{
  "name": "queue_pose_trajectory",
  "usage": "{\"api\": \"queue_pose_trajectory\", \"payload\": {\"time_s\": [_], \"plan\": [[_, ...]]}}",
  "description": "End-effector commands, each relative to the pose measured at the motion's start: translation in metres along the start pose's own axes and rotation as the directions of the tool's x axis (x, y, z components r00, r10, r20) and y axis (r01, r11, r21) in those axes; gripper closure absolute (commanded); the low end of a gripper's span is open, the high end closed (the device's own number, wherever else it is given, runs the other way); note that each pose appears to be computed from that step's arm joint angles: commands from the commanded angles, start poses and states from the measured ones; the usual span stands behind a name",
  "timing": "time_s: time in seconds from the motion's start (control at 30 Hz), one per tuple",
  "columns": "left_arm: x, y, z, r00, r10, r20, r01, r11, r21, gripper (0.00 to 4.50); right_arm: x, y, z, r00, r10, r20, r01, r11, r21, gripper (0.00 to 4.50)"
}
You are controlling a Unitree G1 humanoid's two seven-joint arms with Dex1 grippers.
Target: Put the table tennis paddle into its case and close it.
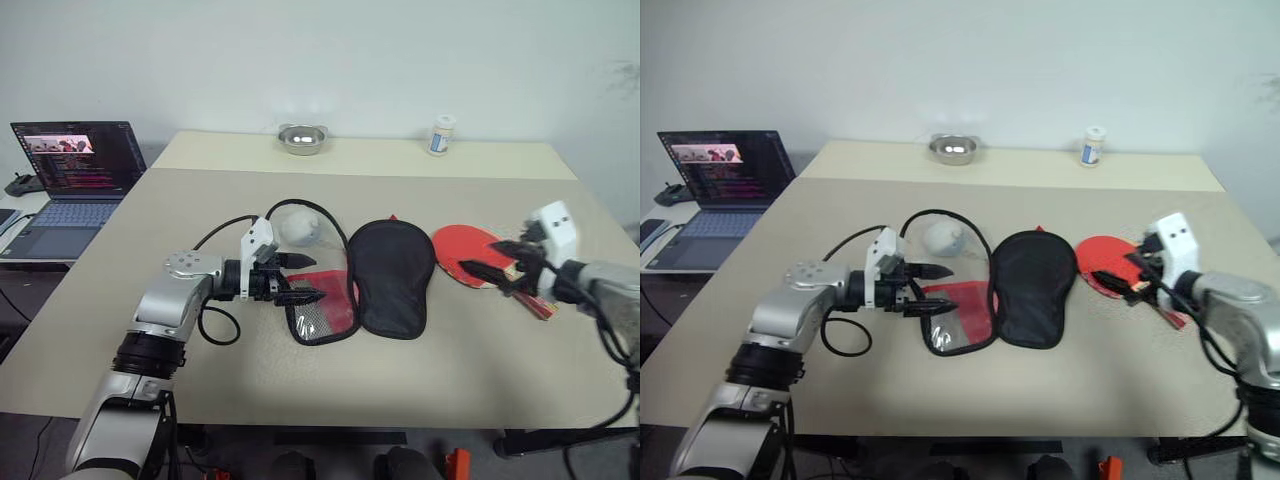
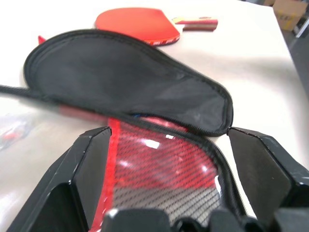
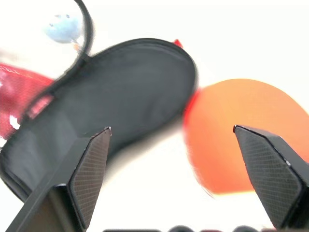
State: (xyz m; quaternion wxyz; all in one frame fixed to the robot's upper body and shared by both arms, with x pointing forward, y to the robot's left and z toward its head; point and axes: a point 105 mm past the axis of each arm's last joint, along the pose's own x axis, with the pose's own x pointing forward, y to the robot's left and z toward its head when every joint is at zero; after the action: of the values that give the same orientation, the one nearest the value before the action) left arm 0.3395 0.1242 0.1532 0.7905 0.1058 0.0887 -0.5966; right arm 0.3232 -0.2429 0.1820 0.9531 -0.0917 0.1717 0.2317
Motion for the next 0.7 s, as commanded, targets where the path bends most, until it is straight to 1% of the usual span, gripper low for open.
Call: {"api": "queue_pose_trajectory", "payload": {"time_s": [0.03, 0.1, 0.27, 0.4, 0.53, 0.7], "plan": [[0.008, -0.002, 0.021, 0.998, -0.036, 0.044, 0.033, 0.997, 0.065, 0.31, -0.008, -0.028, -0.017, 0.995, -0.067, -0.07, 0.064, 0.997, -0.045, 0.03], [0.014, -0.002, 0.022, 0.998, -0.051, 0.048, 0.048, 0.996, 0.071, 0.31, -0.006, -0.04, -0.032, 0.988, -0.081, -0.131, 0.075, 0.996, -0.051, 0.03], [0.02, -0.001, 0.023, 0.996, -0.07, 0.049, 0.066, 0.995, 0.077, 0.31, 0.008, -0.066, -0.051, 0.975, -0.129, -0.182, 0.124, 0.991, -0.04, 0.03], [0.022, 0.0, 0.023, 0.996, -0.073, 0.049, 0.069, 0.994, 0.08, 0.31, 0.018, -0.073, -0.062, 0.968, -0.13, -0.213, 0.126, 0.991, -0.036, 0.03], [0.021, 0.001, 0.021, 0.996, -0.071, 0.048, 0.067, 0.995, 0.08, 0.31, 0.032, -0.083, -0.076, 0.957, -0.159, -0.243, 0.161, 0.987, -0.01, 0.03], [0.02, 0.004, 0.02, 0.998, -0.054, 0.045, 0.05, 0.995, 0.084, 0.31, 0.046, -0.086, -0.087, 0.949, -0.159, -0.271, 0.168, 0.986, 0.011, 0.03]]}}
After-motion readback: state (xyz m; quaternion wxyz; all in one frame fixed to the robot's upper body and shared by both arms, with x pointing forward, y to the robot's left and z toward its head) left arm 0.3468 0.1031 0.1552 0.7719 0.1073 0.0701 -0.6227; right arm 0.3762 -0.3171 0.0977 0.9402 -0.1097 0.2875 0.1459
